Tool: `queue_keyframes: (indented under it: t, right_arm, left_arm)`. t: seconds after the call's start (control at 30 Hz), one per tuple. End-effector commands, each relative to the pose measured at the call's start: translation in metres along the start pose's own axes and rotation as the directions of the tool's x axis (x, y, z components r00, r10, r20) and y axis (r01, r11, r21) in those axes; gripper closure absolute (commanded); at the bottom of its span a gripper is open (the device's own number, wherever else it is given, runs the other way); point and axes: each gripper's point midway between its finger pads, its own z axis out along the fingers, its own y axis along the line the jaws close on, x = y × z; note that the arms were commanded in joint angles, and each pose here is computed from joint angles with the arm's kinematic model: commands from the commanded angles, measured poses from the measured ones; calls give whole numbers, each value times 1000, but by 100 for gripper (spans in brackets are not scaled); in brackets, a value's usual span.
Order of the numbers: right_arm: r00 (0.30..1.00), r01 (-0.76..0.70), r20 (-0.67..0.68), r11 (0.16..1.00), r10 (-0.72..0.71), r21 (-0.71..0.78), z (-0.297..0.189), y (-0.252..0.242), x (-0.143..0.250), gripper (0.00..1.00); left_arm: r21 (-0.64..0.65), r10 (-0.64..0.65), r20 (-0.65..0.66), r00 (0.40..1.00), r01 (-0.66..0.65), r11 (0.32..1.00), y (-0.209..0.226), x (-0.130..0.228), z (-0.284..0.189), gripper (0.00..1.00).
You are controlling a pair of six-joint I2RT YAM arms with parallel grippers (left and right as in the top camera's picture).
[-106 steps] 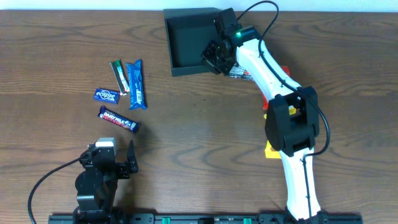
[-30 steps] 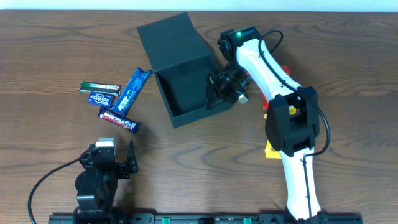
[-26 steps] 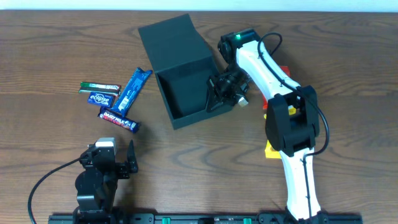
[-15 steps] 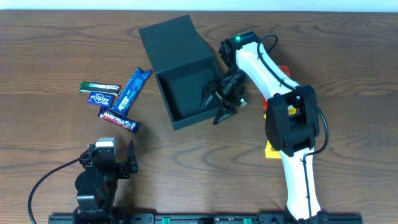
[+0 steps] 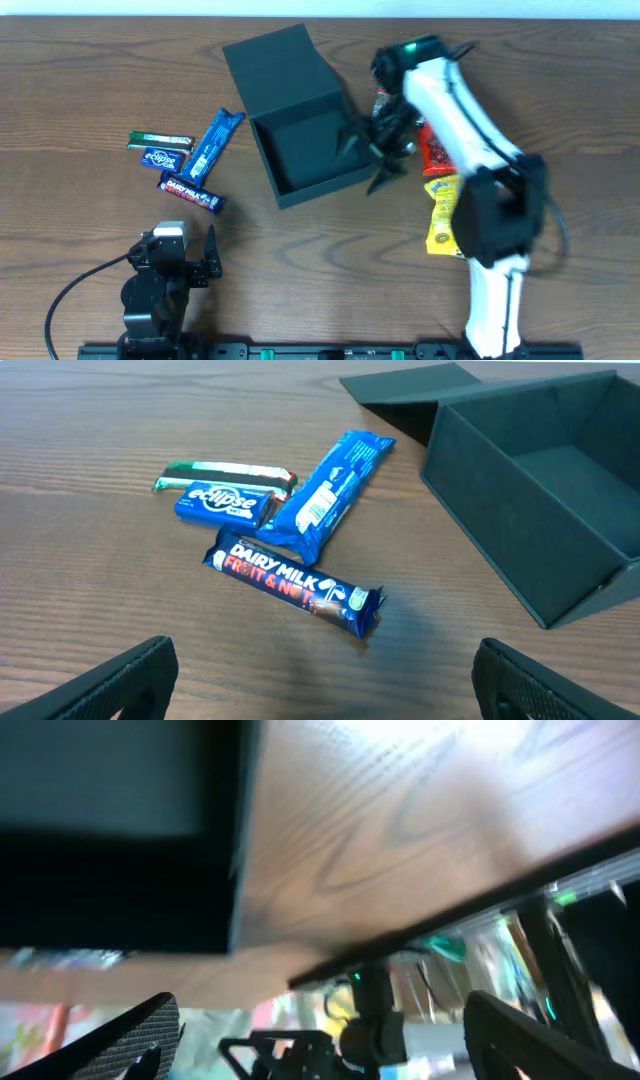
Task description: Pack container
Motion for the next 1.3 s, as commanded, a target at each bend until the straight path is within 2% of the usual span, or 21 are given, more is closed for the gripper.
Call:
queue_keyframes:
  t: [0.0, 0.03, 0.1, 0.17, 0.27, 0.37, 0.43, 0.53, 0.57, 0.67, 0.73, 0.8, 0.83, 0.87, 0.93, 0.97, 1.17, 1.27]
  right_arm:
    - [959, 184, 241, 974, -148, -133, -65, -13, 9, 1]
    - [913, 323, 311, 934, -265, -152, -79, -9, 14, 1]
    - [732, 623, 447, 771, -514, -133, -105, -1, 32, 1]
    - [463, 841, 543, 540, -701, -20, -125, -4, 59, 1]
    - [150, 933, 562, 305, -813, 191, -134, -17, 76, 1]
    - [-111, 939, 462, 60, -880, 340, -122, -23, 93, 3]
    - [-228, 916, 382, -64, -895, 397, -110, -25, 99, 6]
    - [-353, 860, 256, -205, -900, 467, -88, -22, 98, 13]
    - [-374, 841, 218, -230, -901, 490, -81, -20, 95, 16]
    - [-380, 816, 151, -254, -913, 518, -57, -11, 82, 16]
    - [-397, 805, 103, -292, -912, 516, -37, -3, 72, 20]
    - [-384, 802, 85, -287, -919, 524, -19, 7, 58, 25]
    - [-354, 802, 92, -251, -931, 542, -12, 14, 47, 25]
    - [-260, 792, 150, -121, -954, 598, -11, 26, 23, 24]
    - [-159, 766, 228, 26, -961, 642, -16, 36, -3, 23]
    - [-131, 758, 250, 66, -959, 649, -17, 40, -14, 23]
    - [-37, 766, 273, 149, -961, 626, -11, 51, -64, 32]
    - [-37, 800, 246, 119, -969, 588, -1, 54, -73, 33]
  left_arm:
    - [-11, 13, -13, 1000, -13, 1000, 2, 7, 3, 5]
    - [-11, 13, -13, 1000, -13, 1000, 2, 7, 3, 5]
    - [-11, 13, -13, 1000, -13, 1000, 2, 7, 3, 5]
    - [-11, 13, -13, 1000, -13, 1000, 2, 7, 3, 5]
    - [-11, 13, -13, 1000, -13, 1000, 2, 7, 3, 5]
    - [-11, 13, -13, 1000, -13, 1000, 2, 7, 3, 5]
    - [-11, 13, -13, 1000, -13, 1000, 2, 7, 3, 5]
    - [-11, 13, -13, 1000, -13, 1000, 2, 7, 3, 5]
    - [-11, 13, -12, 1000, -13, 1000, 2, 6, 3, 5]
    - [-11, 13, -13, 1000, -13, 1000, 2, 7, 3, 5]
    - [-11, 13, -13, 1000, -13, 1000, 2, 7, 3, 4]
    - [-11, 13, -12, 1000, -13, 1000, 2, 6, 3, 5]
    - [-11, 13, -13, 1000, -13, 1000, 2, 7, 3, 5]
    - [-11, 13, -13, 1000, -13, 1000, 2, 7, 3, 4]
    - [-11, 13, -13, 1000, -13, 1000, 2, 7, 3, 5]
    - [-11, 13, -13, 1000, -13, 1000, 2, 7, 3, 5]
    - [-11, 13, -13, 1000, -13, 1000, 2, 7, 3, 5]
    - [-11, 13, -13, 1000, -13, 1000, 2, 7, 3, 5]
